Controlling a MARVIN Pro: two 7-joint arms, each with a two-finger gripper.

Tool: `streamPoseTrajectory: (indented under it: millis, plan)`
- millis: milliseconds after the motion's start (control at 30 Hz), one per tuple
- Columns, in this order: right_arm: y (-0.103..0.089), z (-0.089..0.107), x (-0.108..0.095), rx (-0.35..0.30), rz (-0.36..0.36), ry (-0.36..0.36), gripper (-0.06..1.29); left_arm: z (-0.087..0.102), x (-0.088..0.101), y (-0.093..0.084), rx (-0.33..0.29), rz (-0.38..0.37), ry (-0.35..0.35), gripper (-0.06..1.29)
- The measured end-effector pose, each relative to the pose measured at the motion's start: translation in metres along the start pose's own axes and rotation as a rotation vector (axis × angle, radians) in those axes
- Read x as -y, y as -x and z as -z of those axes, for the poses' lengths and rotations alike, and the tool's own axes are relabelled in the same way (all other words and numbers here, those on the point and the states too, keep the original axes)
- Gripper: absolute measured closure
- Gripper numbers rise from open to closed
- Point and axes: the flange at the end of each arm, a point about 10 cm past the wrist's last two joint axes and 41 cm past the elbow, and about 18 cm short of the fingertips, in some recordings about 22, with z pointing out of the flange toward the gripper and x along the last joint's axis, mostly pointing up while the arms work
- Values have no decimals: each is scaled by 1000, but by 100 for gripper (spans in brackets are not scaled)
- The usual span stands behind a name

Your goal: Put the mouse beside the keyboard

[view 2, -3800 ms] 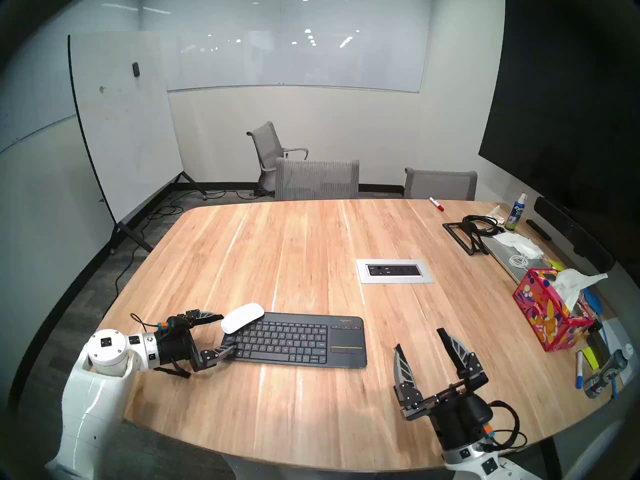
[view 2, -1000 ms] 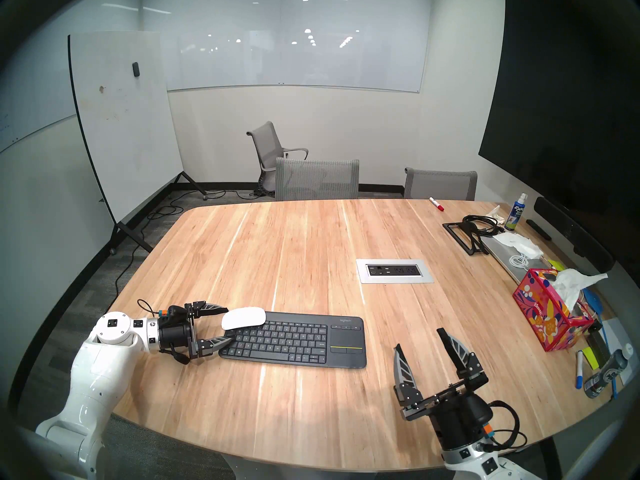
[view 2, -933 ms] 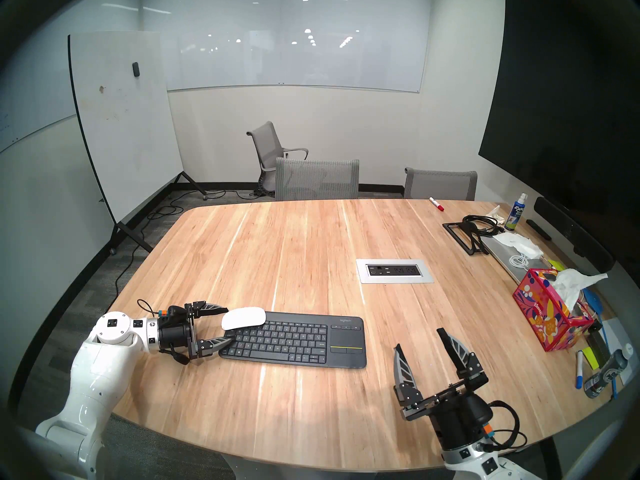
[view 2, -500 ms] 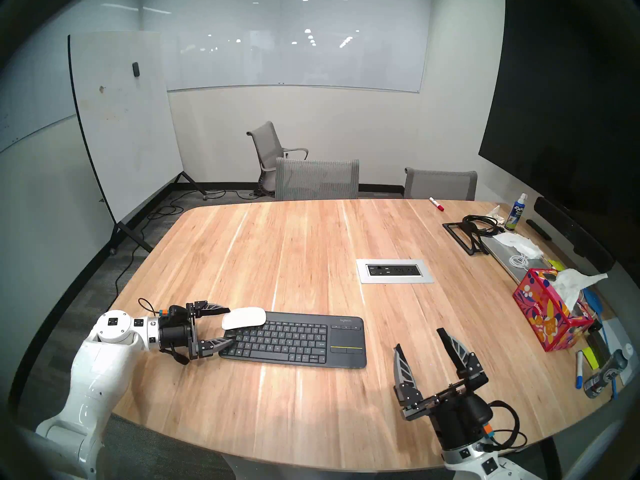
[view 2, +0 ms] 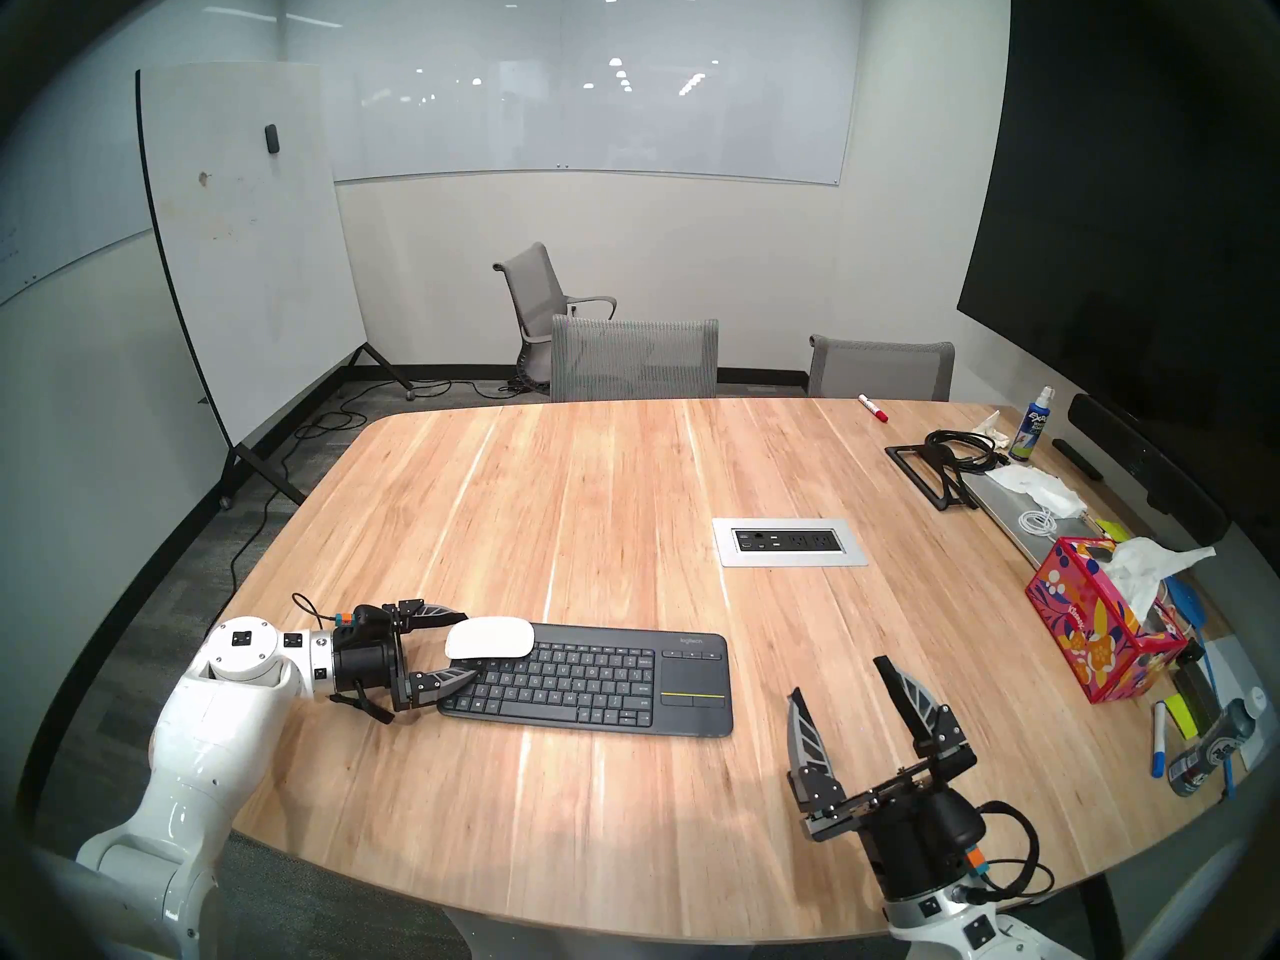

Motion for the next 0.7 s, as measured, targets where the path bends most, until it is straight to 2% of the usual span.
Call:
streamPoseTrajectory:
  millis: [333, 567, 600, 633, 700]
  plan:
    - [0, 0, 0, 0, 0, 0, 5, -1, 5, 1, -9, 13, -10, 3]
    - [0, 0, 0, 0, 0, 0, 5, -2, 4, 3, -27, -2, 37, 3]
    - [0, 0, 0, 0, 0, 0, 5, -2, 5, 3, -30, -4, 40, 8]
    - [0, 0, 0, 0, 0, 0, 5, -2, 5, 3, -32, -6, 43, 22]
    - [0, 0, 0, 0, 0, 0, 5, -2, 5, 3, -36, -9, 48, 93]
